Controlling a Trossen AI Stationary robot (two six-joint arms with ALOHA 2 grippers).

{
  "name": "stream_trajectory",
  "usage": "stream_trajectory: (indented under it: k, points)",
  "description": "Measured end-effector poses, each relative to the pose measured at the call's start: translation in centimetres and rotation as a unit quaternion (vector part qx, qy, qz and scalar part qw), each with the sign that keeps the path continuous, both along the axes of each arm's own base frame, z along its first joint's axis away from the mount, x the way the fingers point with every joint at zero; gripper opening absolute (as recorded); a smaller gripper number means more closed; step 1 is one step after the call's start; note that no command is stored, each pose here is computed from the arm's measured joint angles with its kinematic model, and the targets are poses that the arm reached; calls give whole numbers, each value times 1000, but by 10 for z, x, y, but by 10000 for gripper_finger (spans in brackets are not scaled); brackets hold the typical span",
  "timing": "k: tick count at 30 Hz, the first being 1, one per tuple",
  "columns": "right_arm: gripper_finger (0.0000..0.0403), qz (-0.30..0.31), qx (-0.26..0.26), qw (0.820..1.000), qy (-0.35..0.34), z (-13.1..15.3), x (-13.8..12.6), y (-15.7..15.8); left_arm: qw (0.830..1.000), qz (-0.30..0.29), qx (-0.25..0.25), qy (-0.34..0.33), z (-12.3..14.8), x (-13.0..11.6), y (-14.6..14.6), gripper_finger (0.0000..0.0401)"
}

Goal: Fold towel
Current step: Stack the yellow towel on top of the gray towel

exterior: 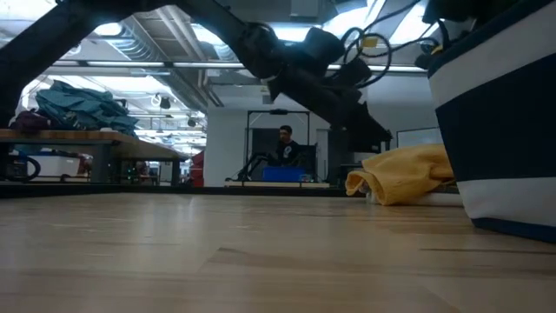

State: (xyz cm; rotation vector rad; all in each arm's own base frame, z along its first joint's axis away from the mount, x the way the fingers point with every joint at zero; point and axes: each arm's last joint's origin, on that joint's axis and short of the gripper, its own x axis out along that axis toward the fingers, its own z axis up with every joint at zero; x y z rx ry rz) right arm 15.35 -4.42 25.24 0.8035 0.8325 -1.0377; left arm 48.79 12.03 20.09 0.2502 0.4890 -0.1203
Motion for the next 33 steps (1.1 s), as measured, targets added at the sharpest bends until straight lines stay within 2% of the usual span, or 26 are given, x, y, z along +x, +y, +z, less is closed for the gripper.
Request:
stream_trajectory:
  k: [4,7,12,17,20,28,33]
  points:
    - [4,13,35,999,18,-8,8,0,999,-44,9,14,-3,3,-23,4]
    - [4,37,59,997,46,-16,15,0,996,-76,36,7,-3,6,-38,4]
    - [4,56,80,991,90,-29,24,-1,992,-106,70,2,-24,15,-49,4]
    - [4,60,90,987,121,-35,25,-1,994,-57,98,9,-49,21,-38,4]
    - [4,69,98,980,161,-36,18,0,994,-34,101,24,-60,20,-24,4]
    - [4,62,83,942,319,-33,-10,3,994,0,73,87,-73,6,8,4]
    - [4,60,72,941,326,-32,-11,3,994,10,63,92,-73,4,13,4]
